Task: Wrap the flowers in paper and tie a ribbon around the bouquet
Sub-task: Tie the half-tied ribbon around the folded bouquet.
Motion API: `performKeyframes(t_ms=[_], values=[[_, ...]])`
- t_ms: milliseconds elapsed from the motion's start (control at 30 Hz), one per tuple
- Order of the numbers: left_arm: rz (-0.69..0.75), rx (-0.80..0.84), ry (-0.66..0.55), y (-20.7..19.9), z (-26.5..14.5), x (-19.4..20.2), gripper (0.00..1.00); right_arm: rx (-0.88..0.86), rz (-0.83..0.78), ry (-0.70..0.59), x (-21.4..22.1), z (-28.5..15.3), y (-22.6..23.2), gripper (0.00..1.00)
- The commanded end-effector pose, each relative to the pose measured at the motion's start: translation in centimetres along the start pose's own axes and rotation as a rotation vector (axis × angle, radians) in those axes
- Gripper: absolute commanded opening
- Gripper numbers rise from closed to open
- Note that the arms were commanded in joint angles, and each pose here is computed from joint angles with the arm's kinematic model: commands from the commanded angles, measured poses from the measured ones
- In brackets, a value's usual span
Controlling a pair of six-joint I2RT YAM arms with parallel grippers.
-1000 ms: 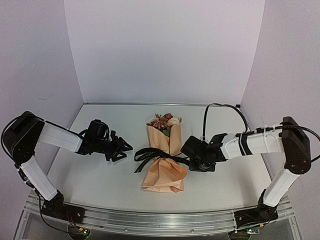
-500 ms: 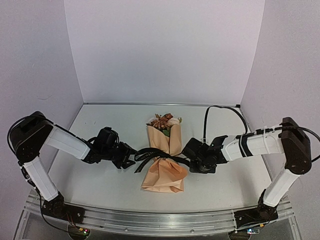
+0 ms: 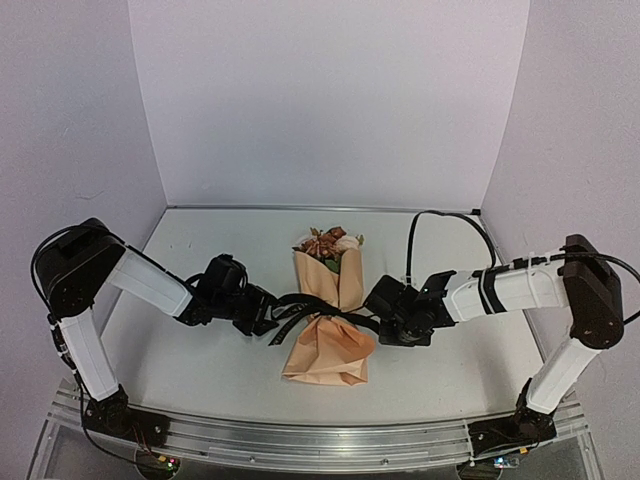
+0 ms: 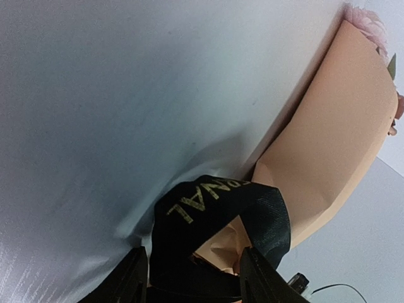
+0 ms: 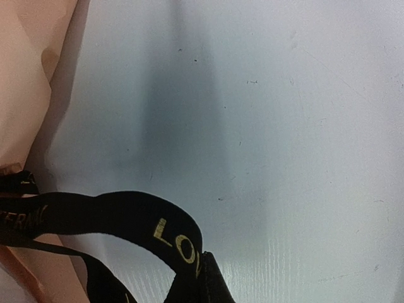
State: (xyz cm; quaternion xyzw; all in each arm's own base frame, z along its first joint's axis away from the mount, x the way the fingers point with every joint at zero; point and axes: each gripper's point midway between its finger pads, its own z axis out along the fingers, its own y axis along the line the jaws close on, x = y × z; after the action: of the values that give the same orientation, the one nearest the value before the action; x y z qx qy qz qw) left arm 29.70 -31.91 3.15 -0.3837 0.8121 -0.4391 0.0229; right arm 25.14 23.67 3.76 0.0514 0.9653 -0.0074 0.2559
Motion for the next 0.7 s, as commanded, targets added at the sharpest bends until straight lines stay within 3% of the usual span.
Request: performKeyframes(t_ms=[0, 300, 500, 667], values=[[0.003, 0.052, 0.033, -2.1, -0.6, 1.2, 0.56, -0.034, 0.006, -0.033, -1.1, -0.9, 1.0, 0.00], [-0.021, 0.090, 0.055, -2.2, 0.6, 1.3, 0.50, -0.031, 0.005, -0.024, -1.0, -0.7, 1.1, 0.00], [0.003, 0.125, 0.077, -2.5, 1.1, 1.4, 0.24, -0.028, 0.007, -0.029, -1.1, -0.7, 1.1, 0.00], [0.105, 0.094, 0.048, -2.3, 0.4, 0.9, 0.02, -0.013, 0.004, -0.037, -1.1, -0.6, 0.7, 0.00]])
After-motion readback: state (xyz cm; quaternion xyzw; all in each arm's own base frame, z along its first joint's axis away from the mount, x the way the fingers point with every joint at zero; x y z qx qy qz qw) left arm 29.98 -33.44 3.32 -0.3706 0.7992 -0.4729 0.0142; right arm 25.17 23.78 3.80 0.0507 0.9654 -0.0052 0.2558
